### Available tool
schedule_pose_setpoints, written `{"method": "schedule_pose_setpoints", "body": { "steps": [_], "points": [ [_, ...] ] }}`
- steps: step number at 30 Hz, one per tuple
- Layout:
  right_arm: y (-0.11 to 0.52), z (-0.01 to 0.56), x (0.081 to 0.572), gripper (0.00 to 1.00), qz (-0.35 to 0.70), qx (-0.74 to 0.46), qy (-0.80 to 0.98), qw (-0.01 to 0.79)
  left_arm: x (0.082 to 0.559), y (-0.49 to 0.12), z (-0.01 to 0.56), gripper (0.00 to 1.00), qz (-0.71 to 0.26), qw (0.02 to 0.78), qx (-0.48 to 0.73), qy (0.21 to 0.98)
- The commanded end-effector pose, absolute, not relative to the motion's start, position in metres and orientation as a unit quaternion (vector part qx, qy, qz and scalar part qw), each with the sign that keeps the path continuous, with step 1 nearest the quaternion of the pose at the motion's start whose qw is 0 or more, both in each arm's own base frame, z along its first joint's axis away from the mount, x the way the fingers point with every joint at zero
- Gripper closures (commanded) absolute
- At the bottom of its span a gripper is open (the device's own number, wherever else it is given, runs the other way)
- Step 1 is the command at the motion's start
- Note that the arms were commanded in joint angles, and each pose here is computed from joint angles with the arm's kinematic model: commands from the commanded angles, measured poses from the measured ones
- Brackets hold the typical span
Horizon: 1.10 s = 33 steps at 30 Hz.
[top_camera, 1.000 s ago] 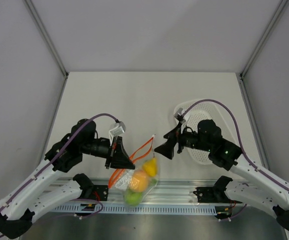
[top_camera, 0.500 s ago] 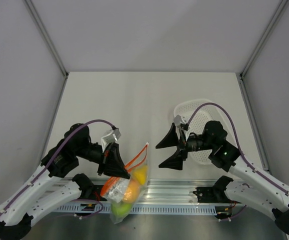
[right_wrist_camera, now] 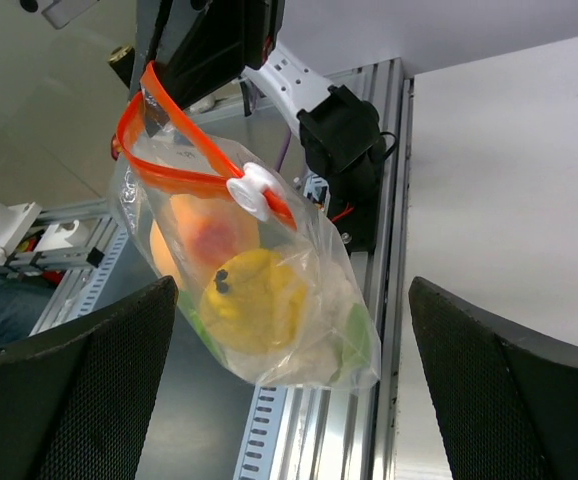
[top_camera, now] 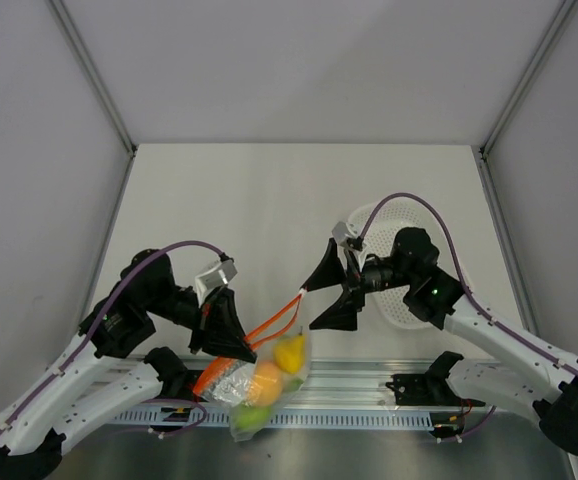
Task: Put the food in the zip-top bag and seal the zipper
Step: Adjust the zipper food storage bag at the center of the board.
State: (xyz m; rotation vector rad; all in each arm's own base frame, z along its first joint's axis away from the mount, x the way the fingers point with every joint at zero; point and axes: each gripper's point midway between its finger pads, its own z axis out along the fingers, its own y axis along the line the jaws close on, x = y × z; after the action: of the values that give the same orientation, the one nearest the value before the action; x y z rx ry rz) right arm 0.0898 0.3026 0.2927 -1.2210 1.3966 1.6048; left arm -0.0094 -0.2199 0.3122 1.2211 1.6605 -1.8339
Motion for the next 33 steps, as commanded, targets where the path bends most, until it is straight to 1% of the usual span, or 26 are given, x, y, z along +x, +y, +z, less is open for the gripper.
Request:
{"method": "schedule_pose_setpoints", "body": {
  "steps": [1, 3, 8, 11, 16, 21, 26, 27, 30, 31, 33],
  "points": [
    [0.308, 0.322, 0.087, 0.01, 0.637, -0.49, 0.477, 0.356, -0.014, -0.218, 0.329, 0.99, -0.665, 0.205, 0.452, 0.558],
    [0.31, 0.322, 0.08, 0.01, 0.647, -0.495, 0.47, 0.34, -0.014, -0.218, 0.332, 0.99, -0.667, 0.209, 0.454, 0.553],
    [0.323, 0.321, 0.066, 0.07, 0.663, -0.51, 0.452, 0.309, -0.014, -0.22, 0.335, 0.99, -0.671, 0.205, 0.456, 0.548],
    [0.328, 0.321, 0.062, 0.08, 0.666, -0.511, 0.446, 0.31, -0.014, -0.22, 0.336, 0.99, -0.672, 0.204, 0.458, 0.545],
    [0.335, 0.32, 0.075, 0.09, 0.657, -0.505, 0.459, 0.322, -0.017, -0.218, 0.335, 0.99, -0.674, 0.2, 0.458, 0.544],
    [0.341, 0.326, 0.075, 0.1, 0.665, -0.508, 0.449, 0.314, -0.018, -0.217, 0.337, 0.99, -0.676, 0.204, 0.46, 0.538],
    [0.347, 0.323, 0.061, 0.2, 0.676, -0.522, 0.435, 0.285, -0.017, -0.219, 0.335, 0.99, -0.679, 0.201, 0.458, 0.537],
    [0.347, 0.322, 0.059, 0.23, 0.677, -0.523, 0.435, 0.281, -0.017, -0.219, 0.335, 0.99, -0.679, 0.201, 0.458, 0.537],
    [0.346, 0.325, 0.048, 0.48, 0.686, -0.527, 0.42, 0.275, -0.016, -0.219, 0.333, 0.99, -0.68, 0.2, 0.458, 0.536],
    [0.345, 0.325, 0.046, 0.67, 0.689, -0.527, 0.417, 0.273, -0.017, -0.219, 0.334, 0.99, -0.68, 0.2, 0.459, 0.536],
    [0.344, 0.327, 0.04, 0.86, 0.693, -0.528, 0.41, 0.269, -0.017, -0.219, 0.334, 0.99, -0.68, 0.201, 0.459, 0.535]
  ]
}}
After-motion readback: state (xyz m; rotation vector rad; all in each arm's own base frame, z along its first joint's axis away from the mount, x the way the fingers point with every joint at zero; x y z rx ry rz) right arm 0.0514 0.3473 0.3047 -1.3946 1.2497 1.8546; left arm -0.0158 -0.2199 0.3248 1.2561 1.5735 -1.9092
